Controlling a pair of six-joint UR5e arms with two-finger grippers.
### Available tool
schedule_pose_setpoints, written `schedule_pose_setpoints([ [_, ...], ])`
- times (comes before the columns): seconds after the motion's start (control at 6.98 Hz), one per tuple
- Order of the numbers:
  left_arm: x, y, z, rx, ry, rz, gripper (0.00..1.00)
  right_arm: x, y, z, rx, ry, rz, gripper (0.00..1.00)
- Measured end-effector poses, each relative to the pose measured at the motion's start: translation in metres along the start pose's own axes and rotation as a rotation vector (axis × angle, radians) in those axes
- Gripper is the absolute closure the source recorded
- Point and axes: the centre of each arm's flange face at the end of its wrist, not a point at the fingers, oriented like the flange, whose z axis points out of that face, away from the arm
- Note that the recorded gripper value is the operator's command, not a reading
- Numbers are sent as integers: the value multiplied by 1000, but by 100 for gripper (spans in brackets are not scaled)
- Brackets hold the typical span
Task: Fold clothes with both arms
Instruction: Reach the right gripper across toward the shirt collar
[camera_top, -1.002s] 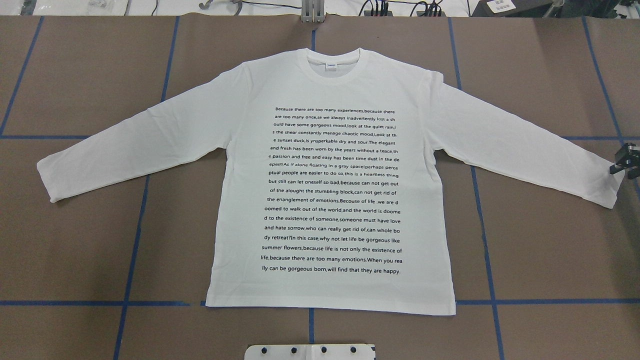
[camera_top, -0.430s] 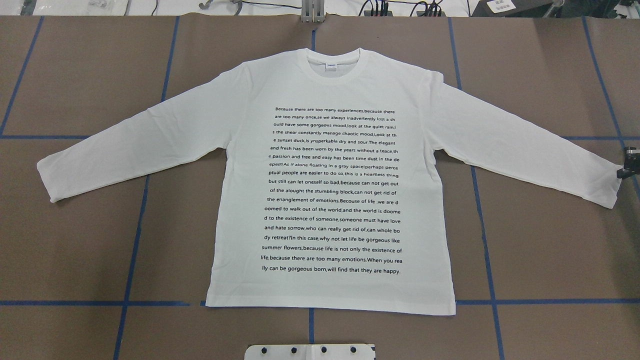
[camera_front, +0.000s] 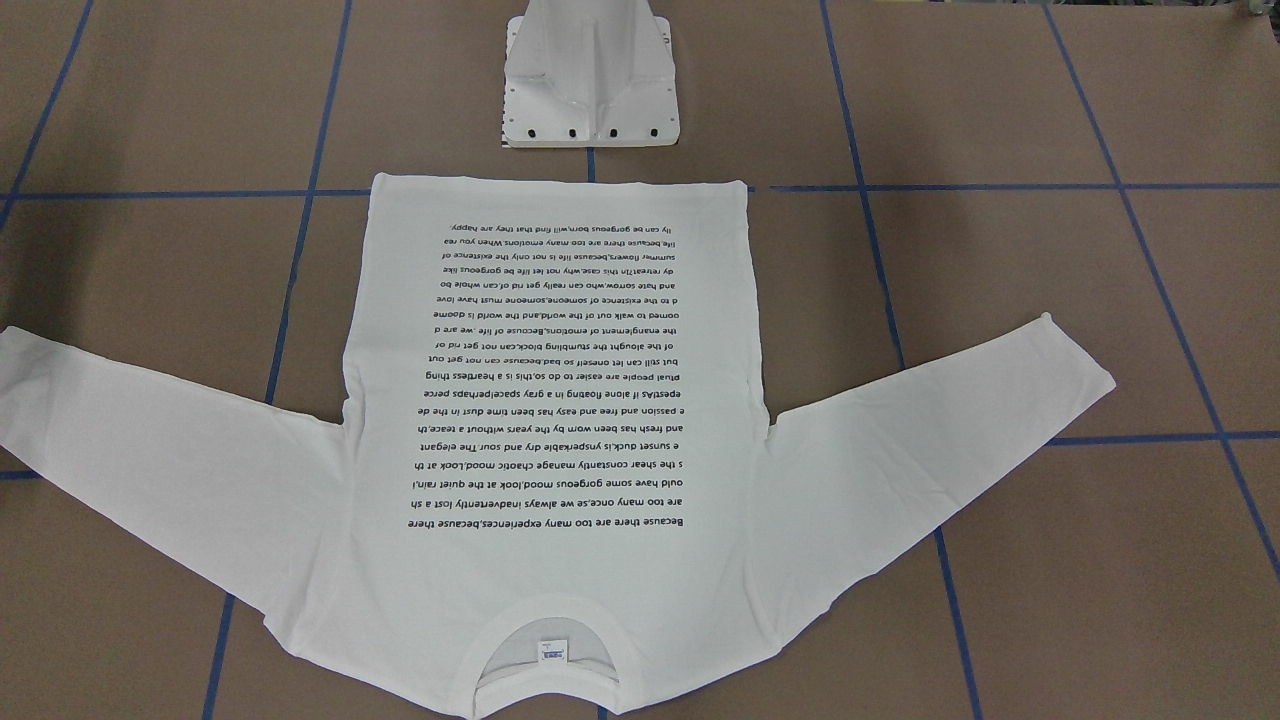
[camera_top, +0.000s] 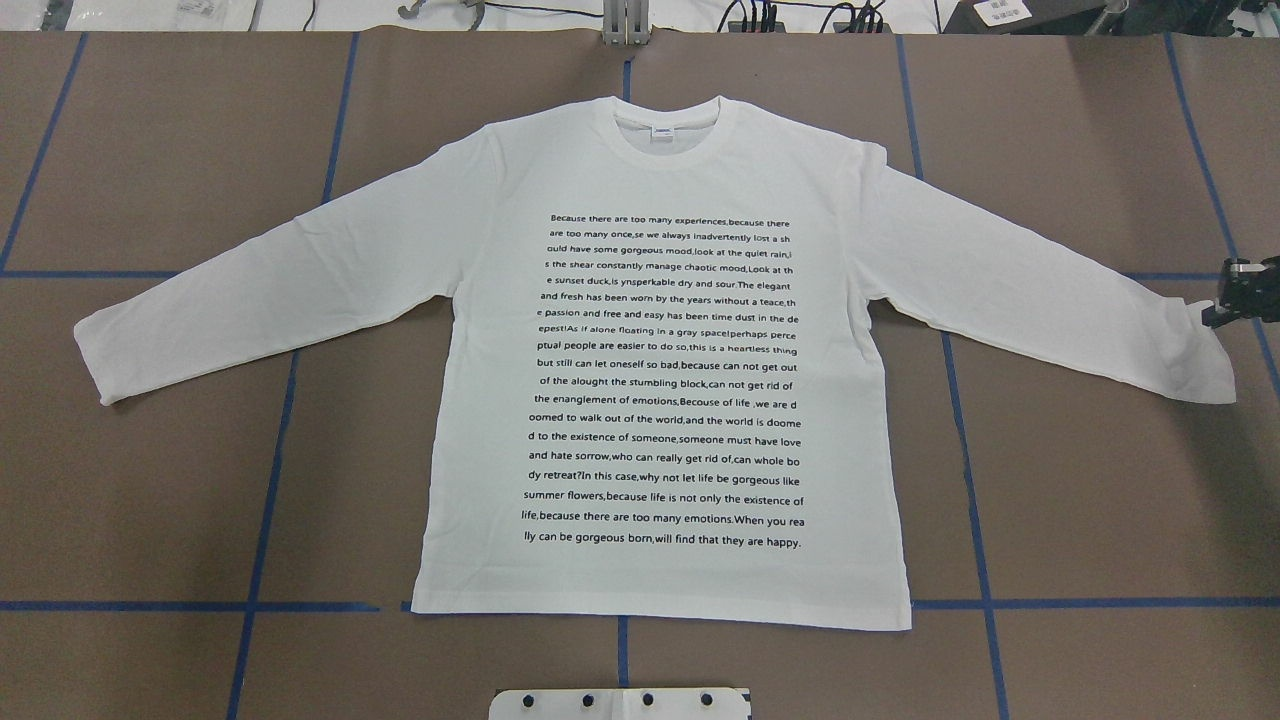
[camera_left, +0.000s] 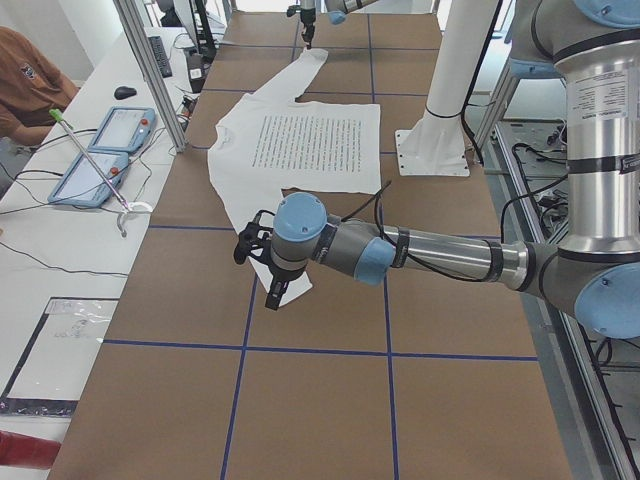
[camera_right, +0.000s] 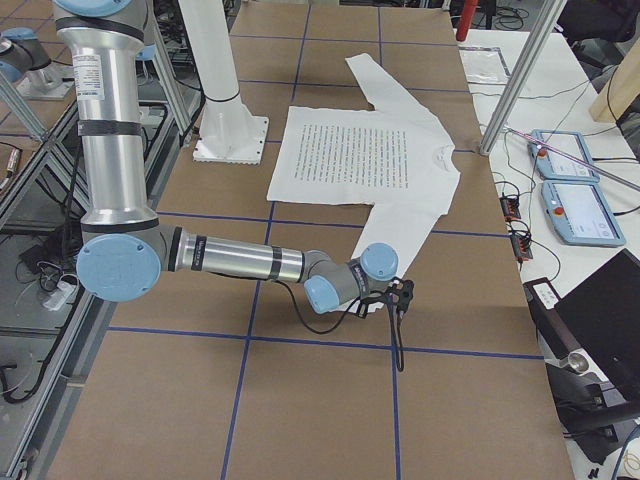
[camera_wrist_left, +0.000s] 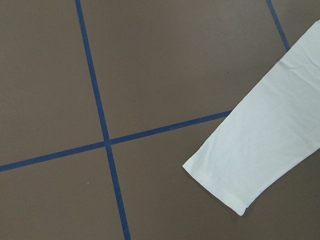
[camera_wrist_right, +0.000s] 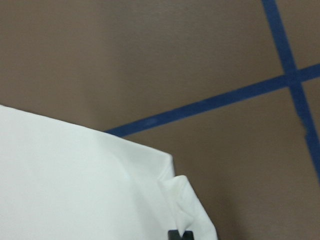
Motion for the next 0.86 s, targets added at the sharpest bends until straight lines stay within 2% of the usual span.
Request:
schedule_pose_setpoints([
  [0.29,3,-2,-2,5,1,4,0,-138,6,-30,-3,-65,116,100],
  [0.57,5,-3,-4,8,2,8,0,-312,15,-39,-13,-98,248,100],
  [0.86,7,-6,-5,13,2,12,0,-494,34,-38,55,-122,343,100],
])
